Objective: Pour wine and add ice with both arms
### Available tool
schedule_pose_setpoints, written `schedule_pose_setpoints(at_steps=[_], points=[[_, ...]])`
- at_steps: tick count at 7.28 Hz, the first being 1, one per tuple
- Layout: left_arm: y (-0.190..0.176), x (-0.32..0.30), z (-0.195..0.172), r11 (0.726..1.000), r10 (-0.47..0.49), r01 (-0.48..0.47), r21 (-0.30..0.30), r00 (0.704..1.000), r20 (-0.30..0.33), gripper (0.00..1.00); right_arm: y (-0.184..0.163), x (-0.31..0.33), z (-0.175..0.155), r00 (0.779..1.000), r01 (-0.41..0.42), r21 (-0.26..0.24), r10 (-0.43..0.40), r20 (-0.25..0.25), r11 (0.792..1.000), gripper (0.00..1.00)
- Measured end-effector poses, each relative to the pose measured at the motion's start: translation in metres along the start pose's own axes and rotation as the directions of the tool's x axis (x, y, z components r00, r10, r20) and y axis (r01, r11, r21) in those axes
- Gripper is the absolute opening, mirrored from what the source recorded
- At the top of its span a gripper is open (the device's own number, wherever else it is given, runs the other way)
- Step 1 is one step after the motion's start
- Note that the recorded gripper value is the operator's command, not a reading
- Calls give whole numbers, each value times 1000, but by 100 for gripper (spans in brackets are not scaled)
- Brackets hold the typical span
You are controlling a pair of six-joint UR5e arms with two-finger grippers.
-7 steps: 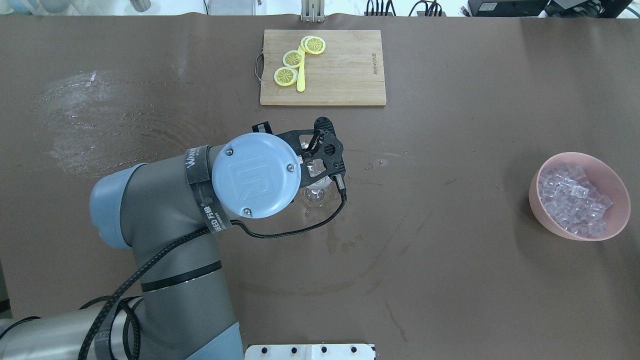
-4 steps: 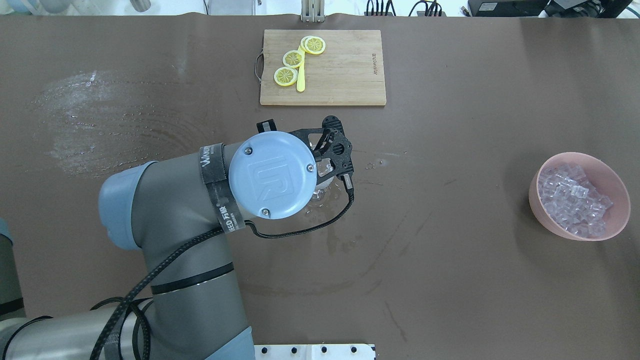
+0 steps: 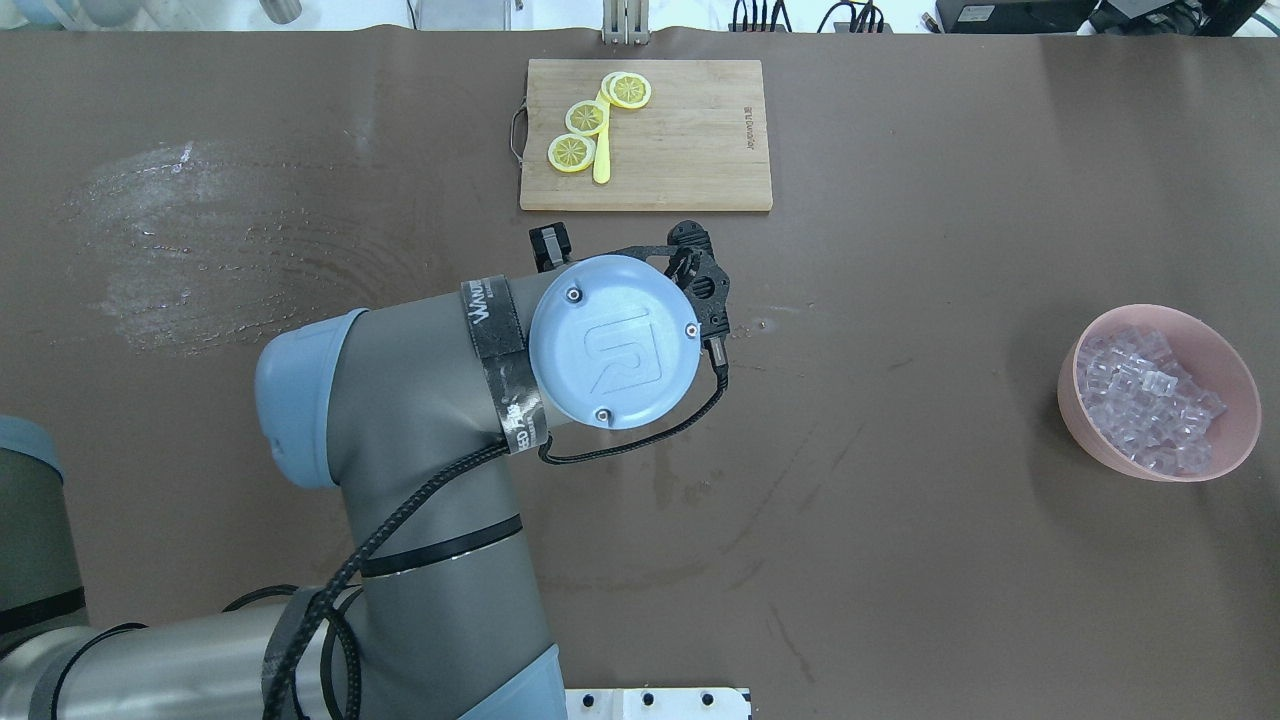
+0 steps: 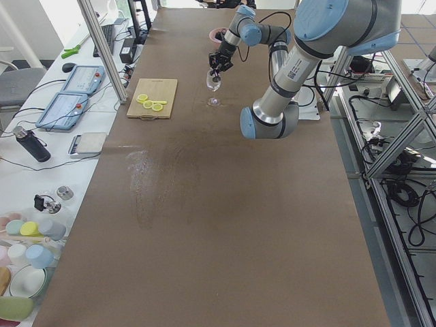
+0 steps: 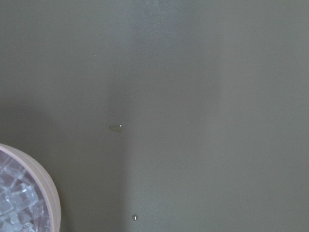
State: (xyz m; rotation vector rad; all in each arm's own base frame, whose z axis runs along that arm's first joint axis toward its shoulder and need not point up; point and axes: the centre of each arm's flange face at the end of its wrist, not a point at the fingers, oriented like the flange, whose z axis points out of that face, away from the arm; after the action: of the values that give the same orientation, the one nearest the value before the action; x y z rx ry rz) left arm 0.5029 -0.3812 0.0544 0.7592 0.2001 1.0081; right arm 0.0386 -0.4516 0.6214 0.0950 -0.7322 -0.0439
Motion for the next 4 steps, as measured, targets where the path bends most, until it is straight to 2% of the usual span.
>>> schedule_pose_setpoints(at_steps=[4], points=[[-2,-1,0,1000,1,-1,0,1000,12,0,0,0,0,1000,0,0,0,0,1000,100]])
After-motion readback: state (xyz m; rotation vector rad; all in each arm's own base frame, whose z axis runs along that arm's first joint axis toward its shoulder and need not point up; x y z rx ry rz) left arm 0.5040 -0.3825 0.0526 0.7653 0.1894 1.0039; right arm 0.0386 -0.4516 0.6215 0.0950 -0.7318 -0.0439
